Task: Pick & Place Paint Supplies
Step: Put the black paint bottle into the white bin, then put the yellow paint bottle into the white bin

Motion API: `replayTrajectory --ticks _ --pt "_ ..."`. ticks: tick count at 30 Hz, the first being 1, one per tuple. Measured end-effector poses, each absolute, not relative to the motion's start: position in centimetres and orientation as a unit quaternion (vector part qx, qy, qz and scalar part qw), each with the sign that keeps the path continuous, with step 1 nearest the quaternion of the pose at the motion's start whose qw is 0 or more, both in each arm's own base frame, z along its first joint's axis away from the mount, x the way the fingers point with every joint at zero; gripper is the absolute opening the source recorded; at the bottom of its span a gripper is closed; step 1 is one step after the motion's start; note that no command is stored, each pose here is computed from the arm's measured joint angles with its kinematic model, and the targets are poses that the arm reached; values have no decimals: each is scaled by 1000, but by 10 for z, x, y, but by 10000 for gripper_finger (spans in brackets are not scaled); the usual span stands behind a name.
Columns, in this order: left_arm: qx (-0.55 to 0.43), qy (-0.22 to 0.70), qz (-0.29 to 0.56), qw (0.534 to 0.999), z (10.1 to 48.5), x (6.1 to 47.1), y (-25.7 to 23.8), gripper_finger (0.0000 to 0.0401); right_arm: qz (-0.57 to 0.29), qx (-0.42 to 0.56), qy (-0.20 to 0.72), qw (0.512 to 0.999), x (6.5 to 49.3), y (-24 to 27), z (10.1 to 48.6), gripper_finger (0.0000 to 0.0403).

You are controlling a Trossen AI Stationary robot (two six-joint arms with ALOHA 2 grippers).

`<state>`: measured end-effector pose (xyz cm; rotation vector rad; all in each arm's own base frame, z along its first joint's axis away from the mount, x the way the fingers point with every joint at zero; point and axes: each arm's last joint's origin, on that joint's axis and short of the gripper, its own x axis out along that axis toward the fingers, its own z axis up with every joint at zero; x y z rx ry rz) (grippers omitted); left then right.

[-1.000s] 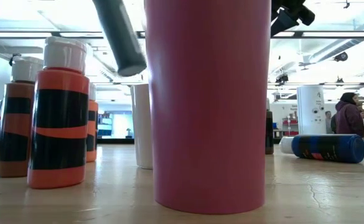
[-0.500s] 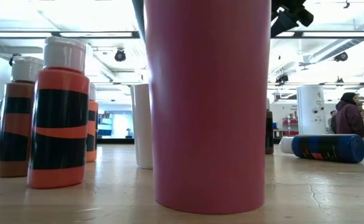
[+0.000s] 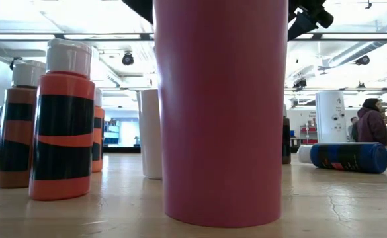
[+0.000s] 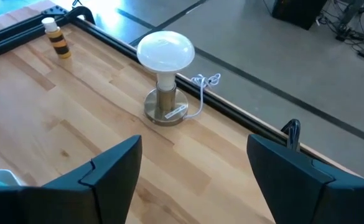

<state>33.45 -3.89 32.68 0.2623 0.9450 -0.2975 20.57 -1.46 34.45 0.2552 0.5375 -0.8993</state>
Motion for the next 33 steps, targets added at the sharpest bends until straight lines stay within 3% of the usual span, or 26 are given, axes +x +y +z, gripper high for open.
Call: replayTrajectory --ticks 13,22,33 --pt "147 484 -152 849 300 351 -39 123 -428 117 261 857 206 -15 342 248" --pt "167 487 -129 848 300 352 -37 218 -431 110 277 852 206 -15 330 236" --pt "154 465 -73 869 357 311 -31 225 -418 121 293 851 206 -14 322 266"
